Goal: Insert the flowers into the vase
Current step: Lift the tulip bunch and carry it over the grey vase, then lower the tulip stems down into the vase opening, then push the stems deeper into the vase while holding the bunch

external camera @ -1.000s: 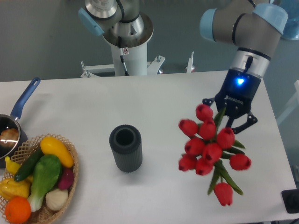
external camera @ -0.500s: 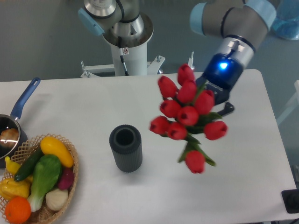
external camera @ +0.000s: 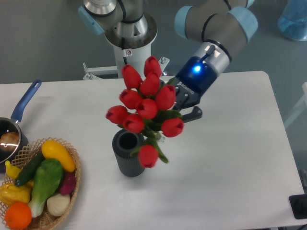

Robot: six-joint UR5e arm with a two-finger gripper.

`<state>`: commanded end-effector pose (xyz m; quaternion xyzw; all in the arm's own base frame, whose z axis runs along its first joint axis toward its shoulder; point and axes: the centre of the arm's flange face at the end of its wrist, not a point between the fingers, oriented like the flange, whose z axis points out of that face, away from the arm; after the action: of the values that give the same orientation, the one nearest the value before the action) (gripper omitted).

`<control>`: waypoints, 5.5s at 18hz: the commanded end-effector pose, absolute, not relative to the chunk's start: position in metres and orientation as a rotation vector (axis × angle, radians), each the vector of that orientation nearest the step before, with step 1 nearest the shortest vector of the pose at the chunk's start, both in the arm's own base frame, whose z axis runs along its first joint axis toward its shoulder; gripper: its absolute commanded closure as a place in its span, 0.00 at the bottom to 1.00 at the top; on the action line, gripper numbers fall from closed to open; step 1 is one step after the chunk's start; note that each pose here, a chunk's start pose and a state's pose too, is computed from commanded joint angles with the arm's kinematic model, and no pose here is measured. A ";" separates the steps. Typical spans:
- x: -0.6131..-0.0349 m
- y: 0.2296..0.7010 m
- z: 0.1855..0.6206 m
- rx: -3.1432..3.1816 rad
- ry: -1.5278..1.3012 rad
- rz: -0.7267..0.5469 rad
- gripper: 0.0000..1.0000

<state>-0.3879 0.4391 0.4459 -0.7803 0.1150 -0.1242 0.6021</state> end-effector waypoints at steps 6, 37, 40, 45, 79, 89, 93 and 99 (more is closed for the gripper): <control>-0.374 0.434 0.432 -1.743 0.266 -0.342 0.79; -0.356 0.438 0.384 -1.700 0.327 -0.361 0.79; -0.358 0.440 0.375 -1.697 0.339 -0.357 0.79; -0.352 0.440 0.364 -1.699 0.332 -0.378 0.79; -0.370 0.439 0.324 -1.721 0.309 -0.385 0.75; -0.365 0.437 0.308 -1.721 0.316 -0.387 0.76; -0.364 0.436 0.302 -1.724 0.314 -0.392 0.76; -0.363 0.436 0.296 -1.725 0.318 -0.392 0.76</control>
<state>-0.3630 0.4356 0.2956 -0.7510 0.1384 -0.1707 0.6226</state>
